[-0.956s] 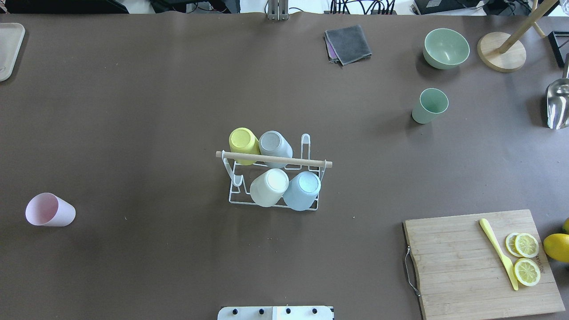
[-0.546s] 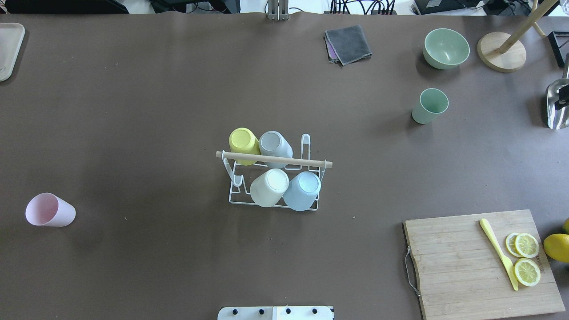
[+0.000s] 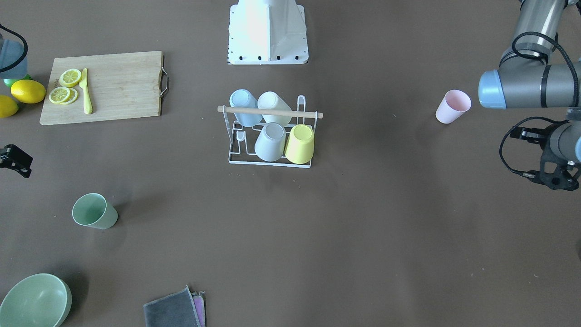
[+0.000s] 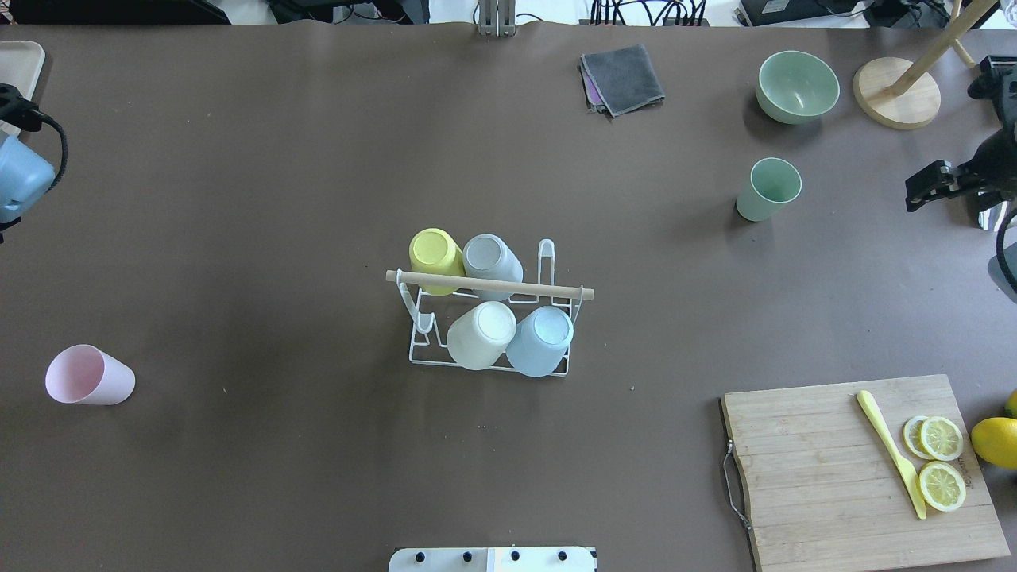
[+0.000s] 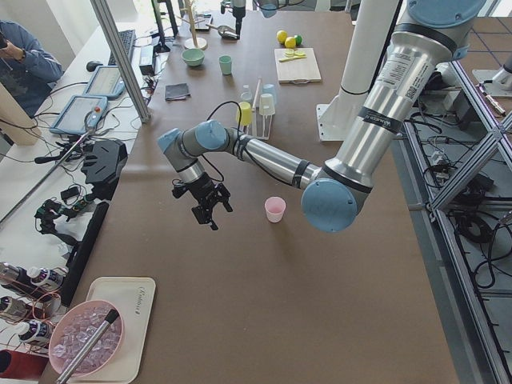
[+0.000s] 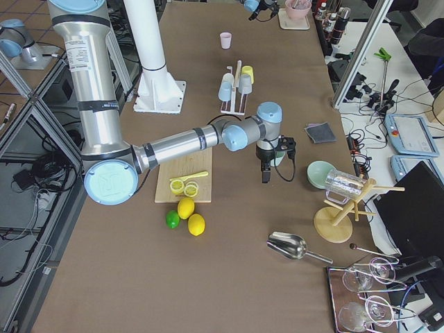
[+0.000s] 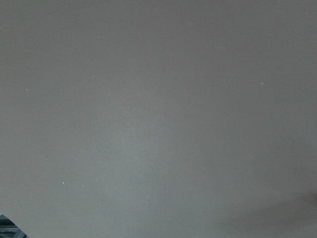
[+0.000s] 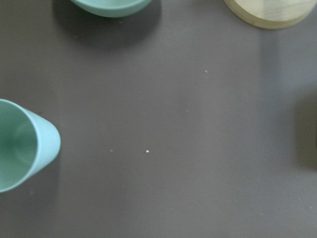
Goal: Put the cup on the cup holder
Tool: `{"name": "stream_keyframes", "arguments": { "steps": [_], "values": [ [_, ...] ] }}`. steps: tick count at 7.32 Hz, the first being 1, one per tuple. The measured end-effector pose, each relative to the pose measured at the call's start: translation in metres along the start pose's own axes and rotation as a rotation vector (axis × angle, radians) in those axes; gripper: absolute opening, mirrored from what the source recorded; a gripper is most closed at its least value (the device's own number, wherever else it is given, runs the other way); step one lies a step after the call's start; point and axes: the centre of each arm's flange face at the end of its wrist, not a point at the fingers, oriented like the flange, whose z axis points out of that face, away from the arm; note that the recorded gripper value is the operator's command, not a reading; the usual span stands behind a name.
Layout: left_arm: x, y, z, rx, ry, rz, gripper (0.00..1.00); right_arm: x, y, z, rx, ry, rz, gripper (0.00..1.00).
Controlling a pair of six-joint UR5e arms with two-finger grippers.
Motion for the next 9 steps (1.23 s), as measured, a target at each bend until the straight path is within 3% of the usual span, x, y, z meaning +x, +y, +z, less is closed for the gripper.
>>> {"name": "stream_keyframes", "arguments": {
  "steps": [2,3,5,6,9],
  "values": [
    [0.033,-0.014,-0.012,-0.030,-0.019,0.039,0.98,-0.043,-0.025,-0.023,0.024,-0.018,-0.062,1.00],
    [0.059,-0.022,-0.008,-0.074,0.000,0.058,0.98,-0.059,-0.037,-0.034,0.021,-0.014,-0.116,1.00],
    [0.121,-0.033,0.014,-0.159,0.119,0.082,0.98,-0.079,-0.056,-0.046,0.028,-0.014,-0.229,1.00],
    [0.142,-0.041,0.024,-0.199,0.141,0.088,0.98,-0.088,-0.067,-0.047,0.037,-0.026,-0.259,1.00],
    [0.191,-0.063,0.059,-0.319,0.061,0.135,0.98,-0.116,-0.115,-0.031,0.023,-0.093,-0.299,1.00]
  ]
}}
